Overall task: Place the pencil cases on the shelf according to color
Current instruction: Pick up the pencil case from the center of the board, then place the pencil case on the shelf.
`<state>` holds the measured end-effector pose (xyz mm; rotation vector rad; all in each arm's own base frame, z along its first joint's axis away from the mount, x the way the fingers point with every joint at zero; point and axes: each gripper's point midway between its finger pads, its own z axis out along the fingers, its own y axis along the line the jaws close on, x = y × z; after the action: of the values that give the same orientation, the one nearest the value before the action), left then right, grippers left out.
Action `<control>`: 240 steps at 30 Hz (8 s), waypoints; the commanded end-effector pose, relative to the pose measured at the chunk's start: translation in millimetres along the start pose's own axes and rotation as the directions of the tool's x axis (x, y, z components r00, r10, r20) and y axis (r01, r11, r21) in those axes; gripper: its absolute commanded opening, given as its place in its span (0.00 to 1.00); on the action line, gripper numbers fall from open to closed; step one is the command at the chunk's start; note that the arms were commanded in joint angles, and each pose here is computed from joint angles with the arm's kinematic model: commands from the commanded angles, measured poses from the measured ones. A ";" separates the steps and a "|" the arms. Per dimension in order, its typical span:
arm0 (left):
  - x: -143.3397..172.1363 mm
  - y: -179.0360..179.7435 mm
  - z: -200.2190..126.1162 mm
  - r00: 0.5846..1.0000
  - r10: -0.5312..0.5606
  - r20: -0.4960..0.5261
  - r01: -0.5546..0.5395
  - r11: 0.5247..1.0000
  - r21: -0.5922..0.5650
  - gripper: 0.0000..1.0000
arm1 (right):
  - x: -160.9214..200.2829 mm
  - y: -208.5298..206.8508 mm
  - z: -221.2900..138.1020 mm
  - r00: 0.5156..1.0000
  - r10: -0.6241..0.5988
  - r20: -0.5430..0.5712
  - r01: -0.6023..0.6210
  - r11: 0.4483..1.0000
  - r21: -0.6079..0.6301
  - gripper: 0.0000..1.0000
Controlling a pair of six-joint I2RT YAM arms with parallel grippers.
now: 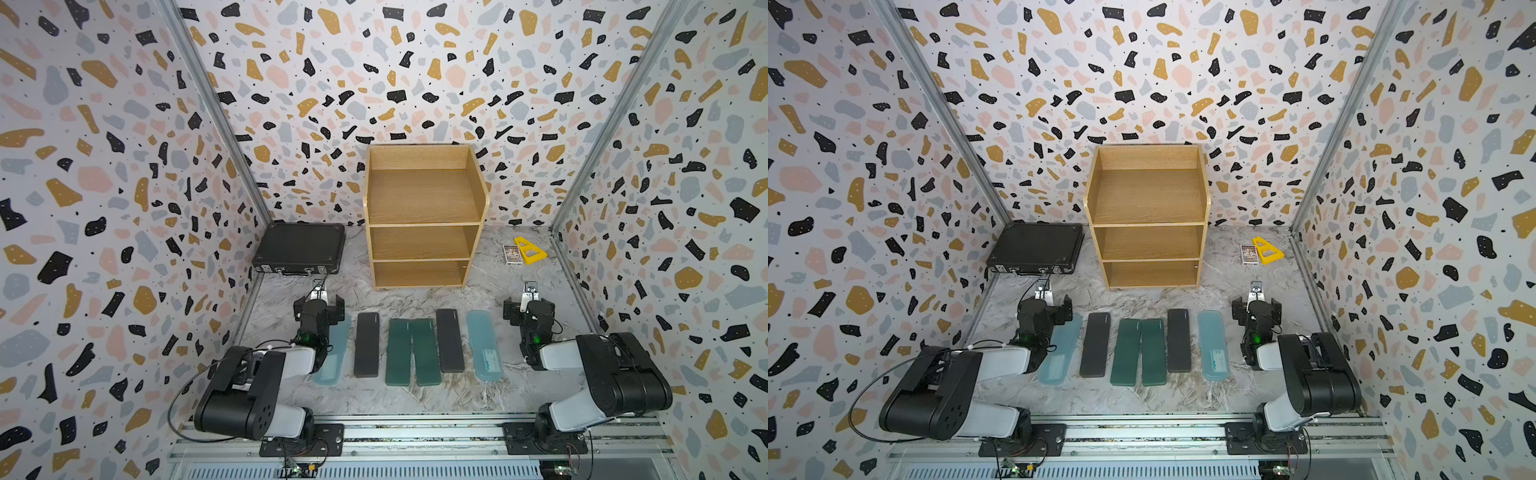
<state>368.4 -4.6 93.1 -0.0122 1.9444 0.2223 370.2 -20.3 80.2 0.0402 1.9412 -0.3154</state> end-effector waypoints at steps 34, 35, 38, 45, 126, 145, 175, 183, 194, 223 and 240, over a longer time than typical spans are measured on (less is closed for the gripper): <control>-47.9 26.2 -24.1 0.998 -0.070 -0.012 0.068 0.994 -0.090 0.99 | -38.1 -28.3 -24.0 0.999 0.053 0.011 -0.054 0.987 0.150 1.00; -52.1 32.9 -28.3 0.995 -0.102 -0.020 0.099 0.987 -0.123 0.99 | -38.8 -31.0 -26.6 0.997 0.071 -0.016 -0.067 0.985 0.161 1.00; -63.3 47.1 -40.5 0.980 -0.199 -0.030 0.190 0.963 -0.190 1.00 | -52.7 -38.3 -35.1 0.990 0.114 -0.085 -0.097 0.978 0.183 1.00; -65.0 21.8 -63.6 0.876 -0.447 -0.179 0.437 0.894 -0.096 1.00 | -43.1 17.4 -67.8 0.895 0.156 -0.419 -0.227 0.966 -0.127 1.00; -9.3 -24.4 -117.7 0.823 -0.340 -0.455 0.394 0.919 0.028 1.00 | 114.6 119.2 -144.7 0.565 -0.166 -0.808 -0.050 0.971 -0.234 0.74; -13.9 -22.1 -126.7 0.817 -0.358 -0.453 0.415 0.909 0.030 1.00 | 43.2 104.6 -163.5 0.679 -0.169 -0.715 -0.063 0.956 -0.286 0.38; -59.2 -16.1 -138.1 0.833 -0.350 -0.429 0.403 0.914 0.037 1.00 | -133.1 110.7 -224.4 0.751 -0.248 -0.612 -0.123 0.858 -0.499 0.36; -71.3 -19.7 -139.1 0.834 -0.349 -0.428 0.410 0.910 0.058 1.00 | -175.1 124.8 -220.8 0.775 -0.261 -0.576 -0.113 0.839 -0.532 0.36; -73.5 -19.3 -140.4 0.841 -0.336 -0.424 0.399 0.914 0.066 1.00 | -237.0 151.3 -206.4 0.802 -0.279 -0.528 -0.088 0.819 -0.567 0.35; -67.1 -32.5 -118.9 0.850 -0.303 -0.431 0.376 0.922 0.092 1.00 | -380.6 182.4 -145.2 0.985 0.034 -0.170 -0.135 0.764 -0.631 0.35; -61.3 -49.2 -98.4 0.836 -0.309 -0.453 0.398 0.910 0.113 1.00 | -391.8 209.7 -69.3 0.995 0.072 -0.065 -0.096 0.820 -0.564 0.35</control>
<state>299.8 -69.3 178.5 -0.3285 2.3678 -0.2293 478.5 250.9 389.3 -0.2950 2.1323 0.3655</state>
